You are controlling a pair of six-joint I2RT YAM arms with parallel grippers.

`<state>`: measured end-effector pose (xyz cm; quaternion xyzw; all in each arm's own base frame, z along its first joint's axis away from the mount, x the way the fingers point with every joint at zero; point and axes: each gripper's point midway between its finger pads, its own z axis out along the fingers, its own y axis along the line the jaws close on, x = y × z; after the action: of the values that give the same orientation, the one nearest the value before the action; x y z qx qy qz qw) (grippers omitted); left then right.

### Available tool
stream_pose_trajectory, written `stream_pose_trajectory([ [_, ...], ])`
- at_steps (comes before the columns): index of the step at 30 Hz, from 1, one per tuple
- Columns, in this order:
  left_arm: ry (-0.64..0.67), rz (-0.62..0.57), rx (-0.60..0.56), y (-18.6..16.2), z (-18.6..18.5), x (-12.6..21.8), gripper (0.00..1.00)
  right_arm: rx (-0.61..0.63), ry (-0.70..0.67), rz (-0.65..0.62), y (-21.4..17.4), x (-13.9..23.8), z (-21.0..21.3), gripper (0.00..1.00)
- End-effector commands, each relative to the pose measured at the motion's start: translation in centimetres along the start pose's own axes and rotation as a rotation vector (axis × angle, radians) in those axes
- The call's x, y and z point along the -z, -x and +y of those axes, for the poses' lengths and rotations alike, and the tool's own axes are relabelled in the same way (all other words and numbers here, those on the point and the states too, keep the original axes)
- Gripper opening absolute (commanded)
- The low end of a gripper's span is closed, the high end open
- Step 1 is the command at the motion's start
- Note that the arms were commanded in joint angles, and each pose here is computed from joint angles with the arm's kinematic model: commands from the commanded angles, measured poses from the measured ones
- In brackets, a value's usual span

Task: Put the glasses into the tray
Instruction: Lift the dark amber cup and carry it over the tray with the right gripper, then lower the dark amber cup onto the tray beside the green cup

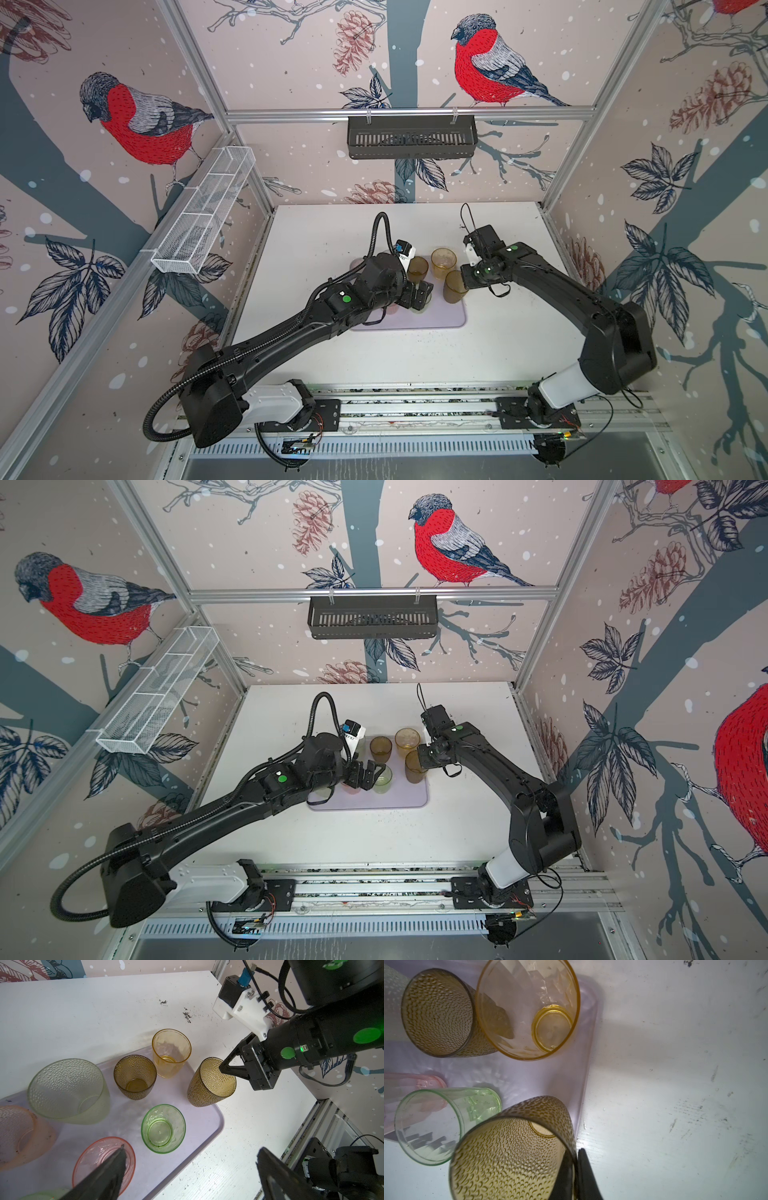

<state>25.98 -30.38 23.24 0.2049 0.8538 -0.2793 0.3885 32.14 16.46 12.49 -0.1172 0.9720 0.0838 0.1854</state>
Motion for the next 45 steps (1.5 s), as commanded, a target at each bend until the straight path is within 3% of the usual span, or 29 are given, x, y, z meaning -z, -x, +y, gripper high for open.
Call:
stream_pose_trajectory([
  [1,0.000,-0.045,0.006,1.0,0.0,0.1,0.98,-0.009,0.016,-0.004,0.1,-0.3,0.6,0.08],
  [45,0.008,-0.073,0.028,1.3,0.3,1.2,0.98,0.030,-0.004,0.043,-1.6,-2.2,1.6,0.11],
])
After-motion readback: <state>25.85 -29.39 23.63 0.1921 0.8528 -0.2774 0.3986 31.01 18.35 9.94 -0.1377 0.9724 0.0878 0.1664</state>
